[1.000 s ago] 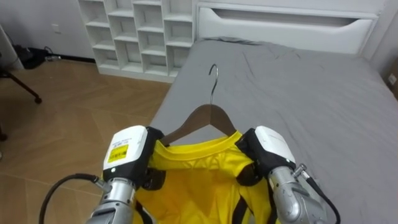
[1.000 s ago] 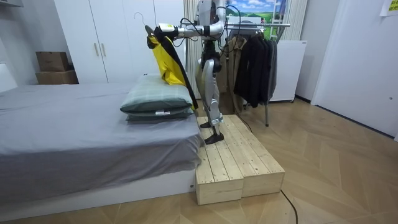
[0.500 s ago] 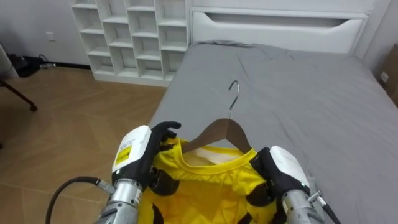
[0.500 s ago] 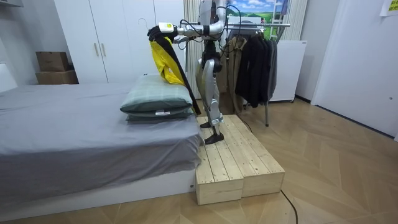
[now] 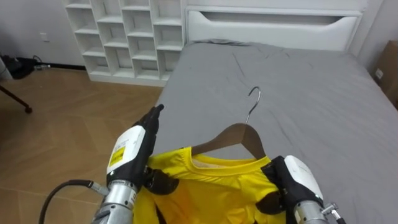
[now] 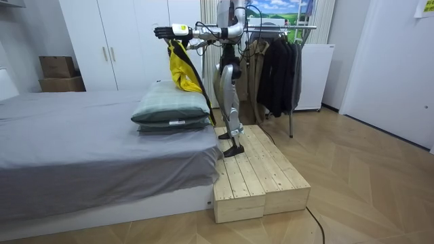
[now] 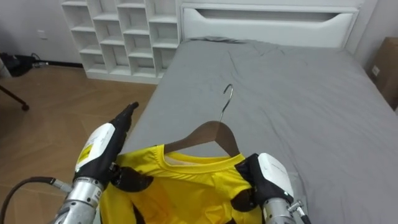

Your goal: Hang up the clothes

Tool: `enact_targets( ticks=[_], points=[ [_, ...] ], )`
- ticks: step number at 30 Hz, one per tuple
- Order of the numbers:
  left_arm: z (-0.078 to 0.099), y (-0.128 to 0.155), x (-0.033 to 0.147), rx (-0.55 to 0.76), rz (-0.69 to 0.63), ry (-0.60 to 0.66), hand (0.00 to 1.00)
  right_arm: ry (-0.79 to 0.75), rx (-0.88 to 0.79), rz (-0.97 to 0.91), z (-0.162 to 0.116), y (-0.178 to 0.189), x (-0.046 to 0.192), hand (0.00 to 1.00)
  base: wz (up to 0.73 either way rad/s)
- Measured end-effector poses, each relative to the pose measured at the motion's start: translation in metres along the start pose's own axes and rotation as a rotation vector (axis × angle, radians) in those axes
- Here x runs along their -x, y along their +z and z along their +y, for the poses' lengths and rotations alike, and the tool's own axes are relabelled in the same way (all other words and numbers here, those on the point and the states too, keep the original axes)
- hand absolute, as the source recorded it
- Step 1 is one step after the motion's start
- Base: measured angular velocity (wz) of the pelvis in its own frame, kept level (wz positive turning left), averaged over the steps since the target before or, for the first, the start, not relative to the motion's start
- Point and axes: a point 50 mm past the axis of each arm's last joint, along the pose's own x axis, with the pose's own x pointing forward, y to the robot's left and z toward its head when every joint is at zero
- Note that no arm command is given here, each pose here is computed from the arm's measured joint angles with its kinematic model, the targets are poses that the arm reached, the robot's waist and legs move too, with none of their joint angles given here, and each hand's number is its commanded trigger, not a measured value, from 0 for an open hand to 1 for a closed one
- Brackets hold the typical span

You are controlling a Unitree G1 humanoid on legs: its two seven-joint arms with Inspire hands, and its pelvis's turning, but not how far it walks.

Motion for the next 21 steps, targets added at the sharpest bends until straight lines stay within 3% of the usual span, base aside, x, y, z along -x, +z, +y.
enact_targets(
  ticks=[21],
  points=[
    [0.008,-0.023,0.011,0.072,0.08,0.001,0.0,0.029,-0.015,0.028,-0.006,-0.014,0.004,1.0,0.0]
  ],
)
